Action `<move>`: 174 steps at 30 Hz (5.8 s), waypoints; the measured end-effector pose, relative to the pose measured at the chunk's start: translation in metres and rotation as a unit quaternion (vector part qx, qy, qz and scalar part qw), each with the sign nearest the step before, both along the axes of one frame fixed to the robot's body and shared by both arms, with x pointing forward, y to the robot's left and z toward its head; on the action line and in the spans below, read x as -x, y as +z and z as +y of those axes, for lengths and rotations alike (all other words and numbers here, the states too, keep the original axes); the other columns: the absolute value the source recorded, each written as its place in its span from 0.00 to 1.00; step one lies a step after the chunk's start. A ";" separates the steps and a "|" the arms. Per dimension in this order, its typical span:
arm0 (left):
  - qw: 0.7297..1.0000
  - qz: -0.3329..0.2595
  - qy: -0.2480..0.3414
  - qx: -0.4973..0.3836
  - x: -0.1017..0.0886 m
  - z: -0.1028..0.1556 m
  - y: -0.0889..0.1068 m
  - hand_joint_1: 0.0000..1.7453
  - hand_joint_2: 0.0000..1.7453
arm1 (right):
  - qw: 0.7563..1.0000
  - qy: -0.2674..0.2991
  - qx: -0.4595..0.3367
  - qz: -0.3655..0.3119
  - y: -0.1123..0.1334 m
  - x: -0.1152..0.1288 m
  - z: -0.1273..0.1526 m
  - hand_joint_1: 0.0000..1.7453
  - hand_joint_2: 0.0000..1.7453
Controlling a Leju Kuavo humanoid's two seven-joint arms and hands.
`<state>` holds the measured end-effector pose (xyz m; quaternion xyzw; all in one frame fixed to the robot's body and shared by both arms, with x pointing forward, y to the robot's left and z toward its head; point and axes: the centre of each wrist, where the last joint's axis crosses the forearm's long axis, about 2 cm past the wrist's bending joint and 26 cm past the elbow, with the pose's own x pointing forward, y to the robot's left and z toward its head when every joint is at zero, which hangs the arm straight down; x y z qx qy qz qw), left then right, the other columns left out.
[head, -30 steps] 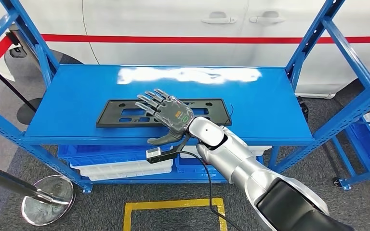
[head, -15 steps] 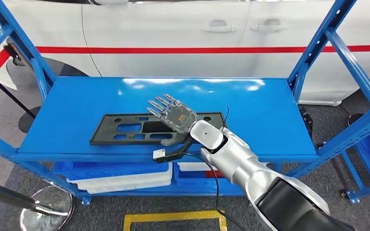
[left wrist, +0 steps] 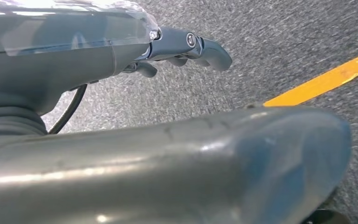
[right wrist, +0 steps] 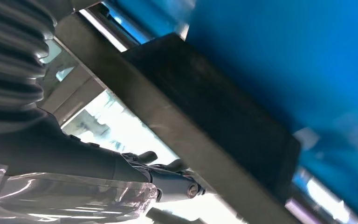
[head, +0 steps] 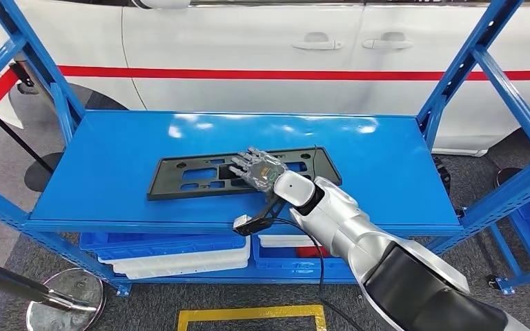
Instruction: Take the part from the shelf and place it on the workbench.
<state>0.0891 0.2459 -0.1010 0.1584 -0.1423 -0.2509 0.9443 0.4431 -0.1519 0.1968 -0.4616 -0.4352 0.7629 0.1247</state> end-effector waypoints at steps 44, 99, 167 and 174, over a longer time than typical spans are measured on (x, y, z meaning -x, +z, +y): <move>0.998 -0.066 0.014 -0.006 -0.003 0.001 0.001 0.00 1.00 | 0.402 0.412 -0.762 0.298 0.184 0.067 -0.016 1.00 1.00; 0.994 -0.003 0.102 0.035 0.010 -0.006 -0.001 0.00 1.00 | 0.354 0.333 -0.777 0.400 0.079 0.127 -0.023 1.00 1.00; 0.997 -0.014 0.066 0.028 0.013 -0.010 -0.001 0.00 1.00 | 0.377 0.330 -0.769 0.397 0.075 0.132 -0.030 1.00 1.00; 0.997 -0.015 0.067 0.026 0.013 -0.009 -0.001 0.00 1.00 | 0.376 0.332 -0.768 0.397 0.076 0.133 -0.029 1.00 1.00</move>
